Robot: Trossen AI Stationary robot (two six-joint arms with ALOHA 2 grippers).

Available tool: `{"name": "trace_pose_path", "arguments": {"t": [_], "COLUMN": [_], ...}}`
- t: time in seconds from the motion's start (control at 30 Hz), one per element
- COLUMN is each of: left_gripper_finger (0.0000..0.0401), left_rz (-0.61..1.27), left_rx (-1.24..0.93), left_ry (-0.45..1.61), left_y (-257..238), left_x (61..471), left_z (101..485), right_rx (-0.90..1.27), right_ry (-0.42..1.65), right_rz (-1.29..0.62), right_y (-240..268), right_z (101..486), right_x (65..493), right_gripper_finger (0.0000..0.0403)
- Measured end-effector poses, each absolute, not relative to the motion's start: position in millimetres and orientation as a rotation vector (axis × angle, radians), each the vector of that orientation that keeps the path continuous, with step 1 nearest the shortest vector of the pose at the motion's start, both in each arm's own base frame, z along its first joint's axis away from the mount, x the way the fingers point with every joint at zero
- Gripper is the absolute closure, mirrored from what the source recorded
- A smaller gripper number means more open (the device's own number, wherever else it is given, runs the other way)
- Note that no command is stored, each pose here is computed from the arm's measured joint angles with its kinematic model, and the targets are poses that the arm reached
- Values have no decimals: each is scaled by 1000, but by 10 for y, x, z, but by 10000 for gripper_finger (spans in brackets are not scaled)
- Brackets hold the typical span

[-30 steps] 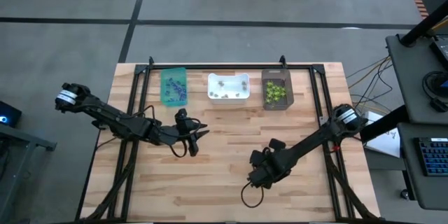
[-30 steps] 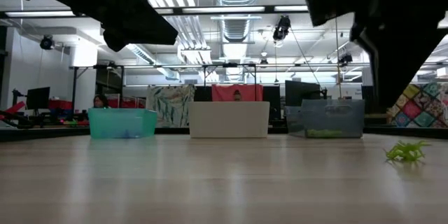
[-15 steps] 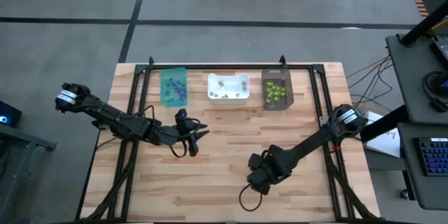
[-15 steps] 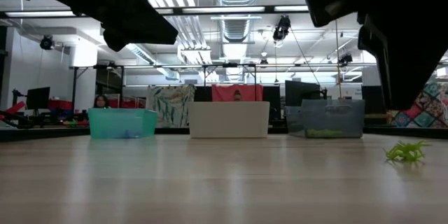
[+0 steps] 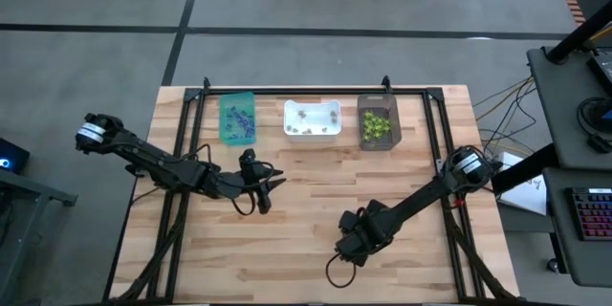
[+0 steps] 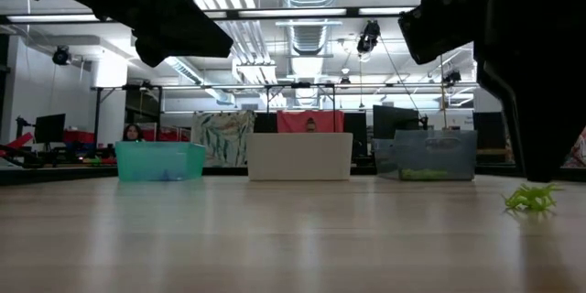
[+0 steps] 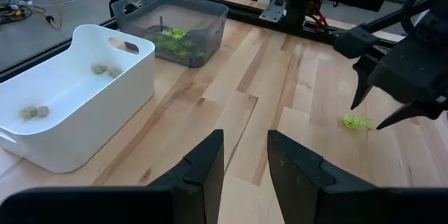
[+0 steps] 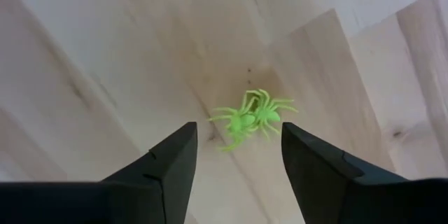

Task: Sort Halloween decoration
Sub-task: Put the green spider toy into the black bin

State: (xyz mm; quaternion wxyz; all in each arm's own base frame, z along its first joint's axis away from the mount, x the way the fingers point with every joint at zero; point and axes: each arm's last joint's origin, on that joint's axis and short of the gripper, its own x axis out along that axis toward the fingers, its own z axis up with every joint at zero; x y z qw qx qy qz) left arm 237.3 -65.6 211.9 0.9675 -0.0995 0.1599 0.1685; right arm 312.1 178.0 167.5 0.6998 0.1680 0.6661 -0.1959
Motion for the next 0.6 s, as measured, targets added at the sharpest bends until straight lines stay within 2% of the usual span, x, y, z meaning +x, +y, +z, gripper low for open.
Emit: {"name": "trace_pose_path", "arguments": {"t": [0.33, 0.43, 0.6], "left_gripper_finger": [308, 308, 308], "left_rz": [340, 341, 341], "left_rx": [-201, -200, -201], "left_ry": [324, 325, 324], "left_y": [-656, -656, -656], "left_x": [2373, 2373, 2373], "left_z": [2119, 2117, 2118], "right_rx": [317, 304, 283], "right_ry": [1524, 1518, 1506], "right_rz": [-459, -468, -477], "right_y": [1788, 1784, 1776], "right_z": [1467, 1460, 1463], "right_x": [3142, 3143, 3142], "right_gripper_finger": [220, 249, 334]}}
